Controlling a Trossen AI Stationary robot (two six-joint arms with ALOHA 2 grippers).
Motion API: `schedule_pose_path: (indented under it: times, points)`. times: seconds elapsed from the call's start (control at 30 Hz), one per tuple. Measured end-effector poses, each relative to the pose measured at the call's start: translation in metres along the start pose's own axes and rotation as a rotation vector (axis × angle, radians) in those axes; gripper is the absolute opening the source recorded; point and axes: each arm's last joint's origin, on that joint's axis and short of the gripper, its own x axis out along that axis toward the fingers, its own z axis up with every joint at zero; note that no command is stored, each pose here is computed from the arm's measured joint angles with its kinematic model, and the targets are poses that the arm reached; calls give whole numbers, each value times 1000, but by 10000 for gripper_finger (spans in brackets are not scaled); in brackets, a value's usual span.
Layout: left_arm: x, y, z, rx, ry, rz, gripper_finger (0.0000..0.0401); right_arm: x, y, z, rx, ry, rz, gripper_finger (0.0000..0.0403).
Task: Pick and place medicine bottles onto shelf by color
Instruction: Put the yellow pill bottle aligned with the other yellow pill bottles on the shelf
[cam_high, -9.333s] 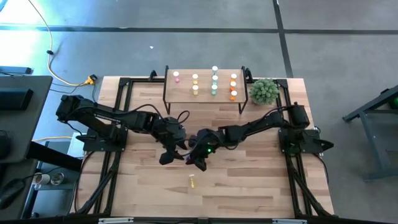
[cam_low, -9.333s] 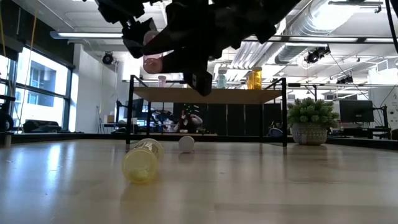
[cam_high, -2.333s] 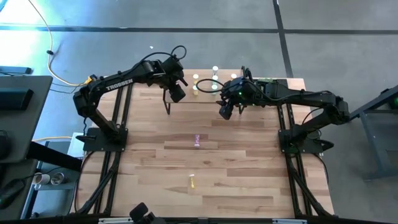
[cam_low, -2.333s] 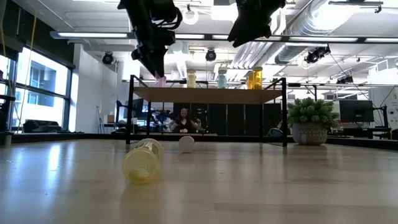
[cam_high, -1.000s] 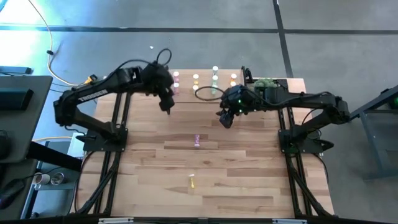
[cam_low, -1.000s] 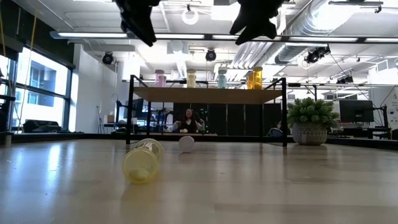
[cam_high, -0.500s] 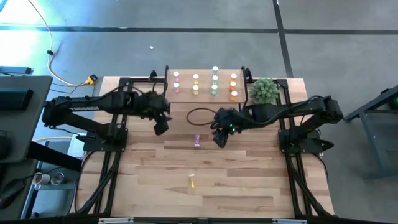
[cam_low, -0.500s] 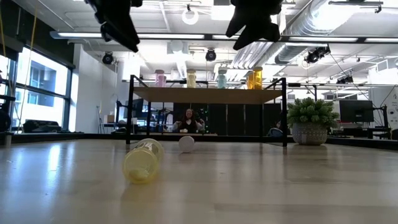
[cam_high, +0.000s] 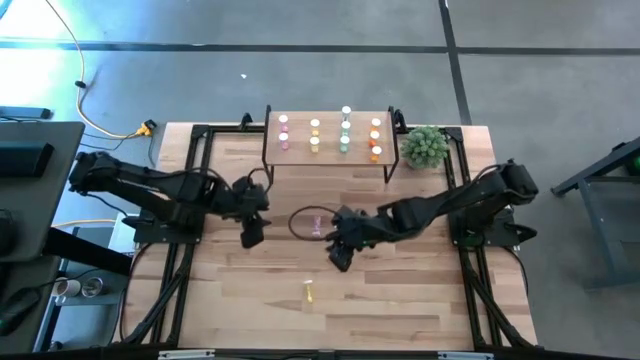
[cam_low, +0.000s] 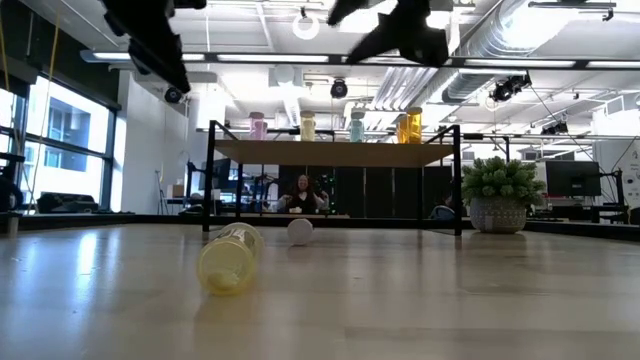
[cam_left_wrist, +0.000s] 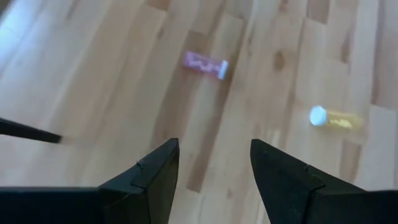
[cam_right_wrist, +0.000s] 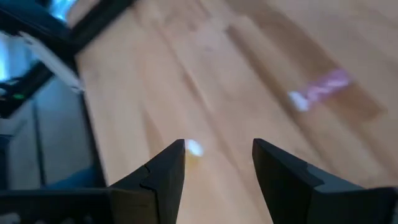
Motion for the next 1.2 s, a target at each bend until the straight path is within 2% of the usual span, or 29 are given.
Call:
schedule_pose_path:
  times: [0.2, 0.4, 0.53, 0.67, 0.8, 0.97, 1.2]
  points:
    - [1, -14, -13, 53, 21, -27, 186, 7, 29, -10, 37, -82, 152, 179]
    - [-1, -22, -19, 37, 38, -48, 186, 0, 54, -16, 44, -198, 285, 179]
    - [-3, -26, -23, 60, 61, -55, 186, -10, 71, -16, 35, -237, 308, 179]
    - [-3, -26, -27, 56, 91, -42, 186, -10, 91, -14, -19, -235, 288, 179]
    - [-3, -25, -29, 61, 105, -34, 186, 1, 101, -12, -38, -150, 184, 179]
    - [-4, -25, -29, 63, 113, -29, 186, 25, 100, -23, -4, 10, 39, 179]
    - [-4, -24, -30, 65, 119, -25, 186, 55, 96, -44, -10, 79, -24, 179]
